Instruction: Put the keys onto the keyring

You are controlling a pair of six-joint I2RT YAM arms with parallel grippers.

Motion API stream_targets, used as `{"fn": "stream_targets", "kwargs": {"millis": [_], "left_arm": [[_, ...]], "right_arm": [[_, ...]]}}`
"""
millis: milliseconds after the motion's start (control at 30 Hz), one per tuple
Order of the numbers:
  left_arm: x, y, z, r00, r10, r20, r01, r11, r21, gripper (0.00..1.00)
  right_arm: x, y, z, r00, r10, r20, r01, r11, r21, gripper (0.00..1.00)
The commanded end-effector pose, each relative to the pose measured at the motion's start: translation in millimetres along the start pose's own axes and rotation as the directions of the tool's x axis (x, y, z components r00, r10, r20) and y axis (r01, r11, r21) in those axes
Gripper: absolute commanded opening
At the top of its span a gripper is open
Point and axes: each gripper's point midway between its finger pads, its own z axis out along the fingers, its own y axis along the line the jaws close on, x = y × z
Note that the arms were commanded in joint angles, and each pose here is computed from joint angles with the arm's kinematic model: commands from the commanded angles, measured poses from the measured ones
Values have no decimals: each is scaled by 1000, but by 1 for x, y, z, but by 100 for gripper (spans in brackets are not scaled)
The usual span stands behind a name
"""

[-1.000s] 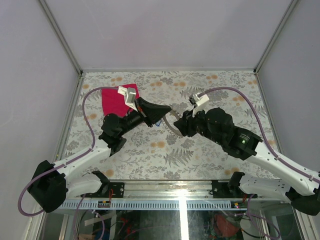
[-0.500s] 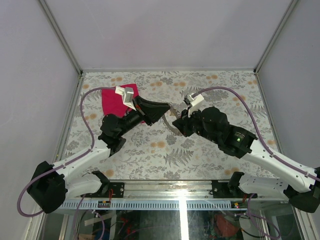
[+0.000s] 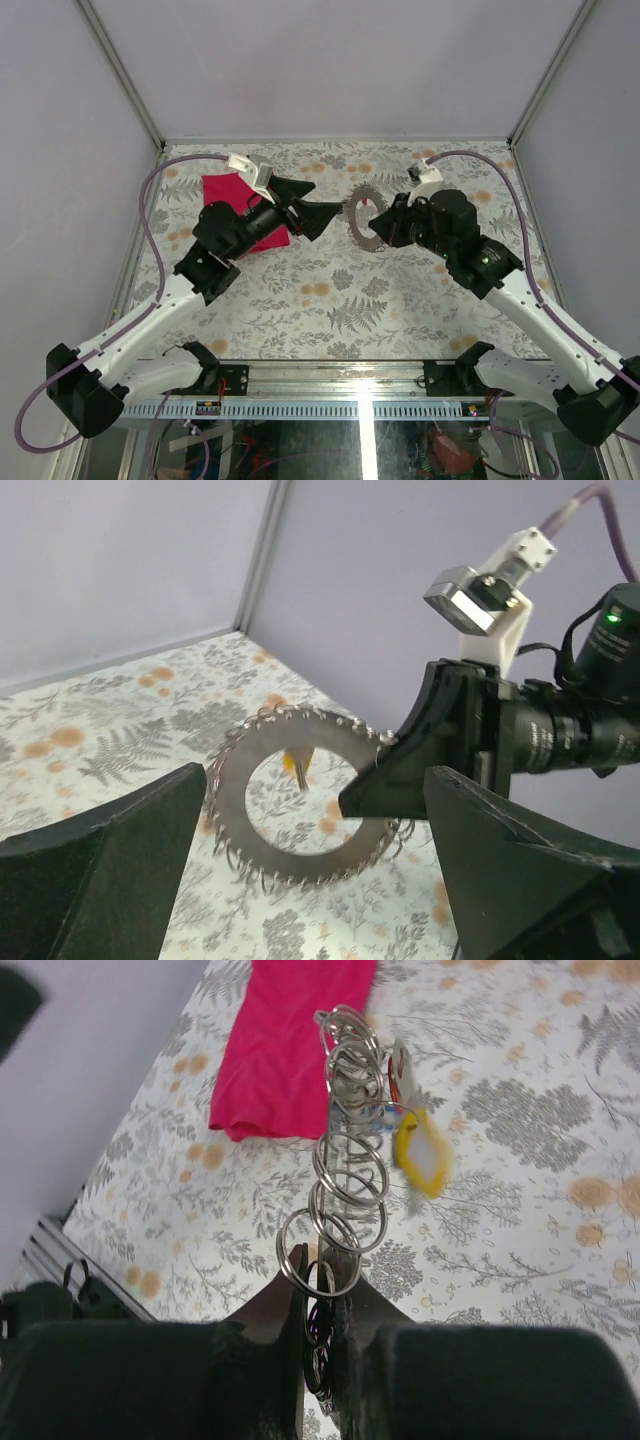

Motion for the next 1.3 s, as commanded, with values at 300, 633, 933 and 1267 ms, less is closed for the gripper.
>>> {"fn": "stream_targets", "kwargs": {"millis": [300,633,933,1267], "left_arm": [[55,65,-7,926,-11,-378,-100,956,-274,100],[77,107,-14,876,-138,-463,-105,881,-462,100],[92,140,-35,852,-255,-457,-84,795,-601,100],[87,146,-42,859,-331,-392,21,786,-618,100]], "right_arm": [[-17,-85,25,806,576,139,-542,811,-218,0],[5,-120,77,658,749,78,-686,639,-347,0],[38,-147,139,632,774,39,-747,622,-237,0],[13,-230,139,564,779,273,-752,621,-221,0]]}}
